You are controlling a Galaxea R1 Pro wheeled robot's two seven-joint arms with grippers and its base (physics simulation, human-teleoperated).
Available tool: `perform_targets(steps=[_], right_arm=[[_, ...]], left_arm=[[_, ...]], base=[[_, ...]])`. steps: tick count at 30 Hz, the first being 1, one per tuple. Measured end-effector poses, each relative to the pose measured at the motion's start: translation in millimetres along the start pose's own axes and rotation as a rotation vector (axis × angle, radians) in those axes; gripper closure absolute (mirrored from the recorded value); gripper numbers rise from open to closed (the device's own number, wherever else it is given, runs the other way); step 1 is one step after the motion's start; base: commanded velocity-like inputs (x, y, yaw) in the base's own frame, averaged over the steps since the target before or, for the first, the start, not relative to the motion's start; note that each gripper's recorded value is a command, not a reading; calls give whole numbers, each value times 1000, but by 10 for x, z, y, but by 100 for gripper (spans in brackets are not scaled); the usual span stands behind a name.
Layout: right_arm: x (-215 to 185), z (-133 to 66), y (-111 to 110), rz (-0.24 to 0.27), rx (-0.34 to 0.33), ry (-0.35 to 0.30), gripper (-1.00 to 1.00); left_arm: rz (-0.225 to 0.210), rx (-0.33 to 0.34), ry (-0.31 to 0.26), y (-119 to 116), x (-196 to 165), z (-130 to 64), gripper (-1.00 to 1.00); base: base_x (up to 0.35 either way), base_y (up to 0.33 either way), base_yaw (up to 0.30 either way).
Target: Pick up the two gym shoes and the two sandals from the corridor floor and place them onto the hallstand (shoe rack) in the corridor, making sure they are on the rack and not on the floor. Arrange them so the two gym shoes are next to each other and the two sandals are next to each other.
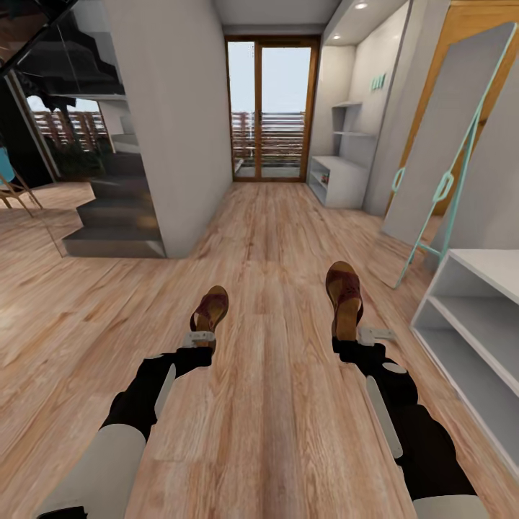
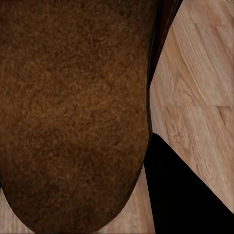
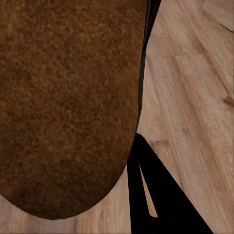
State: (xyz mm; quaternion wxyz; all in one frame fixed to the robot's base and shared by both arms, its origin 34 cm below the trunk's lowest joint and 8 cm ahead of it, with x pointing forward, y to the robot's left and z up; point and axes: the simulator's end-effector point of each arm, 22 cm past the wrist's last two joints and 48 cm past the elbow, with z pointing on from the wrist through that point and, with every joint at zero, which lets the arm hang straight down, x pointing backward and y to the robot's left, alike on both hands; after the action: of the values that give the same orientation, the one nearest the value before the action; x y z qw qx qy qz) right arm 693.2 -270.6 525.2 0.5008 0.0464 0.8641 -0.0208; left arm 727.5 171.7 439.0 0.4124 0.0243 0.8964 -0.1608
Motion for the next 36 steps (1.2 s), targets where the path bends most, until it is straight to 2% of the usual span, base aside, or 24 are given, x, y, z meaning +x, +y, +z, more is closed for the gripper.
perform_targets(steps=[36], right_arm=[[0,0,2,0,-1,0,100]], left_arm=[[0,0,0,0,1,0,100]], base=[[347,0,0]])
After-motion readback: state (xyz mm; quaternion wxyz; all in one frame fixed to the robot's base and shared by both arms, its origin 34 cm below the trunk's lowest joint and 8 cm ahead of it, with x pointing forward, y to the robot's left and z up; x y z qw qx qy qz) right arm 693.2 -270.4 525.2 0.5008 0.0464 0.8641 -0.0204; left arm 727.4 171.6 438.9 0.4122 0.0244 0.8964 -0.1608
